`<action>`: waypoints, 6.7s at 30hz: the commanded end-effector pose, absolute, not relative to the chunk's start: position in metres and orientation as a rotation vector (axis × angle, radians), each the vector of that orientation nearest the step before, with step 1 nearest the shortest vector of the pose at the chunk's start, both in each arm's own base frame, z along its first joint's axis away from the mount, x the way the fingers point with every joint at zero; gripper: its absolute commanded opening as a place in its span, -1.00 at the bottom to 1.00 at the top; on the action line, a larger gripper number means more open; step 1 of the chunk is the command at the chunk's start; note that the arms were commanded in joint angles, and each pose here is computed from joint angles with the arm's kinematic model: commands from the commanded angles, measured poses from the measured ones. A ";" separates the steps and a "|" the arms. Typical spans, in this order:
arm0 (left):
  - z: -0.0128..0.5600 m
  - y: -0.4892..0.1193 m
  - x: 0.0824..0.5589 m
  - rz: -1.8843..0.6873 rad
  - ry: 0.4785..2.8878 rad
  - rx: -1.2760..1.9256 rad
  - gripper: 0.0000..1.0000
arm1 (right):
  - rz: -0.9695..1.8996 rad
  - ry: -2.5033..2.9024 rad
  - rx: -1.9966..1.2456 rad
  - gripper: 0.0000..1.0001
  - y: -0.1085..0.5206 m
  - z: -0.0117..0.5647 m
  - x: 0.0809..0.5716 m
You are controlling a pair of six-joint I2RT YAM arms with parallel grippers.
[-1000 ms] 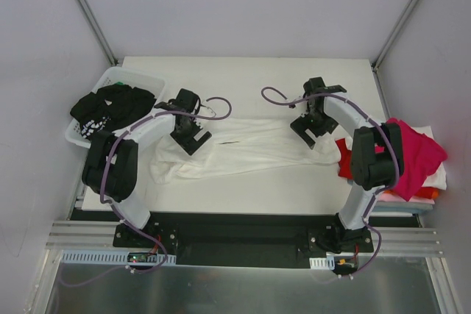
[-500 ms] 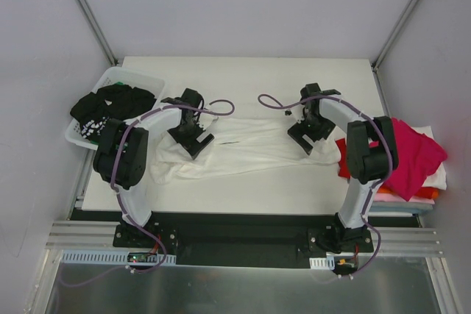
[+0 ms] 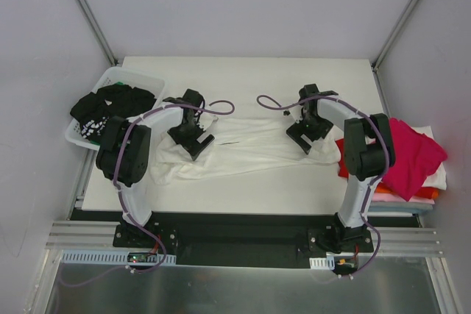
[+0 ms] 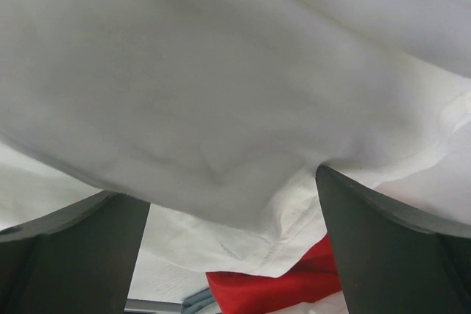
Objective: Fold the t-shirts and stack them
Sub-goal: Rotate the tshirt 90 degrees
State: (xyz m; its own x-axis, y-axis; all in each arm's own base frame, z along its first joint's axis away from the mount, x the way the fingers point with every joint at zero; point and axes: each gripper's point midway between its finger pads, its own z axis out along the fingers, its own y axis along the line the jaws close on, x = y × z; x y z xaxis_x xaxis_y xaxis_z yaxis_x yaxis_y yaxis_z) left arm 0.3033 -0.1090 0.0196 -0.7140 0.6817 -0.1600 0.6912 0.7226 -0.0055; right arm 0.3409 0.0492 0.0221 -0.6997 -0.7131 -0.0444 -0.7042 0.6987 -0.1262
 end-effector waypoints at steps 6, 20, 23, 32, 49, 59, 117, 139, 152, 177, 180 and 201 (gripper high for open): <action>0.018 -0.105 0.295 -0.096 2.883 1.086 0.99 | -0.179 2.825 -1.216 0.93 0.045 0.016 0.333; 0.020 -0.105 0.317 -0.012 2.902 1.008 0.99 | -0.194 2.817 -1.259 0.93 0.047 0.017 0.302; 0.021 -0.107 0.323 -0.006 2.900 0.977 0.99 | -0.211 2.805 -1.289 0.93 0.051 0.016 0.293; 0.026 -0.107 0.357 0.091 2.858 0.953 0.99 | -0.247 2.764 -1.377 0.93 0.064 0.016 0.278; 0.044 -0.126 0.447 0.181 2.694 1.008 0.99 | -0.113 2.732 -1.484 0.93 0.099 0.014 0.266; 0.056 -0.149 0.475 0.088 2.618 1.010 0.99 | 0.045 2.686 -1.538 0.93 0.121 0.022 0.257; 0.025 -0.200 0.513 -0.171 2.665 0.829 0.99 | 0.153 2.594 -1.806 0.93 0.182 0.015 0.222; 0.052 -0.221 0.550 -0.224 2.471 0.820 0.99 | 0.212 2.587 -1.878 0.93 0.203 -0.005 0.207; 0.017 -0.210 0.526 0.047 2.484 1.177 0.99 | 0.216 2.591 -1.885 0.93 0.205 -0.004 0.206; 0.013 -0.202 0.537 0.245 2.342 1.460 0.99 | 0.320 2.491 -2.067 0.93 0.241 0.000 0.180; 0.019 -0.200 0.549 0.292 2.288 1.470 0.99 | 0.343 2.494 -2.082 0.93 0.245 0.002 0.174; 0.044 -0.223 0.593 0.430 1.981 1.583 0.99 | 0.440 2.418 -2.192 0.93 0.290 0.011 0.154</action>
State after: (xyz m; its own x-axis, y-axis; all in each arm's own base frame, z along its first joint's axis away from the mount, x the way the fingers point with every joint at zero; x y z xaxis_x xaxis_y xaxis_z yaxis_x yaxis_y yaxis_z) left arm 0.5835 -0.2152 0.0497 -0.2049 0.9459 -0.2515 0.7918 0.3112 0.5255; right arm 0.1778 0.2634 0.0236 -0.1324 -0.9911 -0.0095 -0.9773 0.1289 0.1683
